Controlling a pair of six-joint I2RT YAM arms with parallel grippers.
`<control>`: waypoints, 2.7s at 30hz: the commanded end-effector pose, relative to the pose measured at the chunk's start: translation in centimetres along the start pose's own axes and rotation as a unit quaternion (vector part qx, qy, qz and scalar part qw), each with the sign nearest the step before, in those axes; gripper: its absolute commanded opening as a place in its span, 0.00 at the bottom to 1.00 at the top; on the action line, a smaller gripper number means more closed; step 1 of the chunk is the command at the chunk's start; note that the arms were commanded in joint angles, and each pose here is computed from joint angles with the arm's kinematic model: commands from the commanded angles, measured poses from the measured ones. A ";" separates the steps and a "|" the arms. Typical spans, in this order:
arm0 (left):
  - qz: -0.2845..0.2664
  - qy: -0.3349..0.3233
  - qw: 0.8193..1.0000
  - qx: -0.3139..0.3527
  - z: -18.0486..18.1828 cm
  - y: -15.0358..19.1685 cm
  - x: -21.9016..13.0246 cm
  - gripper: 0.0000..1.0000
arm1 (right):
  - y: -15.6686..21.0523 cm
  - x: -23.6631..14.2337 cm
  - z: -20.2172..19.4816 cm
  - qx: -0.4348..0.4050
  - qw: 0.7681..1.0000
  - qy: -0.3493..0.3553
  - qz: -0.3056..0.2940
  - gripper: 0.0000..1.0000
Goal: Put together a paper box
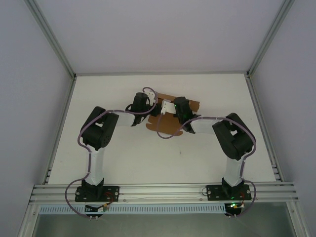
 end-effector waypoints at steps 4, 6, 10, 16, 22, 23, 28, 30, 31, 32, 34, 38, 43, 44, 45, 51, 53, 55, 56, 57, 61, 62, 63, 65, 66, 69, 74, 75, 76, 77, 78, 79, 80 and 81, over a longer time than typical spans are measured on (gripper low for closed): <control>0.009 0.072 0.997 0.002 -2.0 0.0 -2.1 0.38 | -1.0 -0.2 5.1 -0.048 0.993 -0.096 -0.045 0.00; 0.010 0.058 0.998 -0.002 -1.2 0.0 -2.7 0.37 | -1.1 -0.6 4.7 -0.040 0.993 -0.095 -0.056 0.00; 0.020 0.051 0.998 -0.025 0.2 -0.4 -3.3 0.37 | -0.9 -0.9 3.1 -0.011 0.992 -0.095 -0.077 0.00; 0.052 0.032 0.998 -0.026 0.4 0.4 -3.7 0.42 | -1.1 -0.7 2.3 -0.026 0.991 -0.086 -0.102 0.00; -0.003 -0.010 1.000 -0.020 0.7 -0.6 -3.3 0.48 | -1.6 -1.1 3.1 -0.023 0.984 -0.122 -0.125 0.00; -0.013 -0.025 0.999 -0.020 1.0 -1.0 -3.0 0.48 | -1.5 -1.1 3.1 -0.020 0.984 -0.127 -0.127 0.00; -0.042 -0.069 0.997 -0.013 1.6 -2.9 -2.1 0.54 | -1.2 -0.9 2.8 -0.011 0.981 -0.149 -0.125 0.00; -0.036 -0.071 0.997 -0.005 1.6 -3.0 -1.7 0.56 | -1.2 -1.0 2.9 -0.011 0.978 -0.162 -0.129 0.00; -0.032 -0.064 0.997 -0.002 1.5 -3.0 -1.5 0.55 | -1.1 -0.9 2.8 -0.010 0.978 -0.165 -0.129 0.00; -0.024 -0.051 0.998 0.004 1.3 -2.8 -1.2 0.53 | -1.1 -0.9 2.8 -0.009 0.977 -0.166 -0.130 0.00; -0.019 -0.043 0.999 0.001 1.1 -2.6 -0.9 0.45 | -1.1 -0.7 2.7 -0.007 0.977 -0.167 -0.129 0.00; -0.018 -0.069 0.997 0.001 1.0 -2.1 -1.0 0.26 | -1.1 -0.4 2.6 -0.005 0.978 -0.166 -0.125 0.00; -0.013 -0.156 0.988 0.012 0.9 -1.1 -1.3 0.09 | -1.0 0.0 2.1 0.014 0.982 -0.150 -0.111 0.00; -0.015 -0.178 0.984 0.014 0.9 -1.1 -1.4 0.10 | -0.9 0.1 2.0 0.018 0.983 -0.148 -0.106 0.00; -0.016 -0.193 0.981 0.017 0.9 -1.0 -1.4 0.10 | -0.9 0.1 2.0 0.022 0.984 -0.145 -0.103 0.00; -0.050 -0.268 0.962 0.019 0.7 -1.1 -1.6 0.00 | -1.1 -0.4 1.5 0.048 0.986 -0.126 -0.100 0.00; -0.069 -0.307 0.949 0.011 1.0 -1.3 -1.9 0.00 | -1.0 -0.5 1.5 0.051 0.986 -0.124 -0.098 0.00; -0.068 -0.312 0.948 0.020 0.8 -1.2 -2.0 0.00 | -1.0 -0.5 1.6 0.052 0.987 -0.122 -0.095 0.00; -0.070 -0.318 0.945 0.021 0.8 -1.2 -2.1 0.00 | -1.0 -0.4 1.6 0.052 0.987 -0.120 -0.093 0.00; -0.060 -0.318 0.946 0.023 0.7 -1.0 -2.0 0.00 | -0.9 -0.5 1.7 0.052 0.987 -0.120 -0.092 0.00; -0.042 -0.284 0.958 0.003 0.2 -0.1 -2.4 0.18 | -0.9 -0.7 1.5 0.055 0.987 -0.118 -0.091 0.00; -0.043 -0.278 0.960 -0.004 0.1 0.0 -2.5 0.23 | -0.8 -0.7 1.5 0.055 0.988 -0.116 -0.090 0.00; -0.036 -0.269 0.962 -0.009 0.0 0.3 -2.6 0.23 | -0.8 -0.7 1.3 0.055 0.988 -0.115 -0.089 0.00; -0.025 -0.261 0.965 -0.014 -0.1 0.7 -2.8 0.23 | -0.8 -0.7 1.6 0.052 0.988 -0.117 -0.087 0.00; -0.017 -0.261 0.965 -0.018 -0.1 1.1 -3.0 0.24 | -0.7 -0.7 1.6 0.054 0.988 -0.116 -0.086 0.00; -0.015 -0.258 0.966 -0.020 0.2 1.7 -3.1 0.23 | -0.7 -0.8 1.6 0.055 0.988 -0.117 -0.089 0.00; -0.009 -0.262 0.965 -0.021 0.0 0.9 -2.2 0.03 | -0.7 -0.9 1.5 0.054 0.988 -0.115 -0.089 0.00; -0.012 -0.261 0.965 -0.025 0.0 0.7 -2.1 0.00 | -0.7 -0.9 1.4 0.055 0.988 -0.114 -0.088 0.00; -0.013 -0.260 0.965 -0.024 -0.1 0.6 -2.1 0.00 | -0.7 -1.0 1.3 0.055 0.988 -0.112 -0.089 0.00; -0.017 -0.261 0.965 -0.024 -0.1 0.5 -2.2 0.00 | -0.6 -1.0 1.3 0.056 0.988 -0.111 -0.089 0.00; -0.021 -0.267 0.963 -0.021 -0.2 0.3 -2.3 0.00 | -0.7 -1.1 1.1 0.057 0.988 -0.108 -0.090 0.00; -0.026 -0.280 0.960 -0.018 -0.1 0.2 -2.5 0.00 | -0.6 -1.2 0.9 0.057 0.989 -0.105 -0.089 0.00; -0.032 -0.292 0.956 -0.012 0.0 0.1 -2.7 0.00 | -0.7 -1.3 0.8 0.058 0.989 -0.104 -0.091 0.00; -0.040 -0.306 0.951 -0.008 0.1 0.2 -2.8 0.00 | -0.7 -1.4 0.7 0.059 0.989 -0.103 -0.091 0.00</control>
Point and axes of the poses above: each hand's point on the last joint's axis, 136 mm out from that joint toward the fingers, its own x axis out along the fingers, its own z axis along the line the jaws close on, y = z × x, the point moved 7 cm from there along -x, back along the fingers, and after that the axes turned 11 degrees about -x, right-handed, at the moved point
